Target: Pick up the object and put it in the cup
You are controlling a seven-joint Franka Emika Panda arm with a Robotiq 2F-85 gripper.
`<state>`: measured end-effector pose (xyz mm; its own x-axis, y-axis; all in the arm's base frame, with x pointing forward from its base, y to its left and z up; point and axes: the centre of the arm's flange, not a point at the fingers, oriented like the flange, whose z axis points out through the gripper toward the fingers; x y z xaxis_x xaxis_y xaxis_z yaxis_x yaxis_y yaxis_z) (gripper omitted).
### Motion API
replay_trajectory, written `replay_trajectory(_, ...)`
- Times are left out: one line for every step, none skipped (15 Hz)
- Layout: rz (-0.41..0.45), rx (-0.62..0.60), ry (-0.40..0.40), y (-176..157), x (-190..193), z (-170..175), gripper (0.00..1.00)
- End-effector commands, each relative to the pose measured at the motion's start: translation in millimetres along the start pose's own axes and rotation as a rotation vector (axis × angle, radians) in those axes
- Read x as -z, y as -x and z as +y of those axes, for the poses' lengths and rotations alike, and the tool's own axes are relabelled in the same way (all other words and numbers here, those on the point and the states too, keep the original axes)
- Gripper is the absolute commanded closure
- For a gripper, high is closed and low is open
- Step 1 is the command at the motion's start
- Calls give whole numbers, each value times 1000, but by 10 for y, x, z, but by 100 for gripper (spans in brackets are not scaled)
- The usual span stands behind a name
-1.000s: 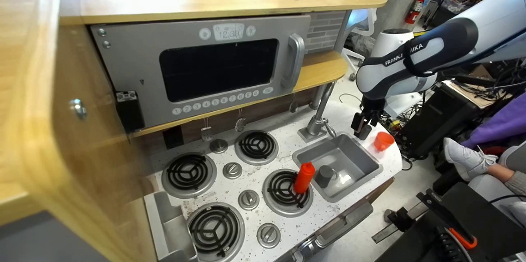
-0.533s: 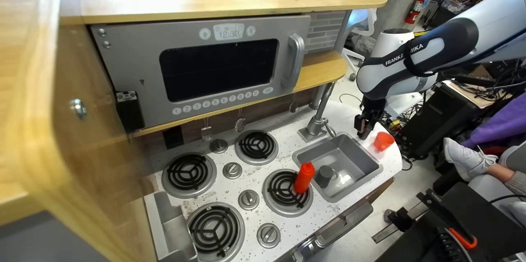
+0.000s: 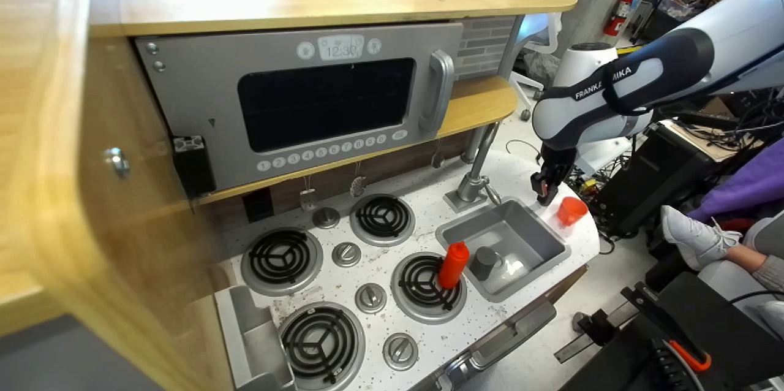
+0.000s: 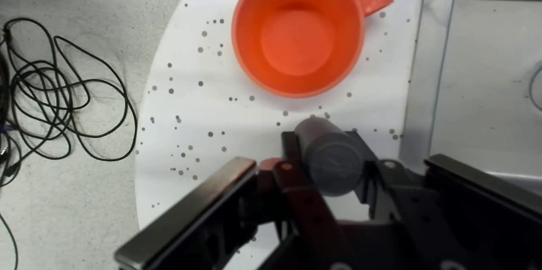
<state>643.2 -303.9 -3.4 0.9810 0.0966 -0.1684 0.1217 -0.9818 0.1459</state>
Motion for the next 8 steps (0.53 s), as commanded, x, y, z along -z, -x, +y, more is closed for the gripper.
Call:
replay_trajectory(-12,-3,-2,17,186,144,92)
replay_trajectory(-2,-9,-14,61,288,209,92)
replay_trajectory(7,-17,-18,92,371,274,92)
replay_trajectory(15,-27,-21,135,481,358,92)
replay_trajectory(18,-33,-26,188,583,449,92)
replay_trajectory(20,-34,-32,237,671,521,92)
replay_trajectory(18,-26,-28,303,722,576,92)
replay_trajectory(8,-13,-26,361,755,615,92)
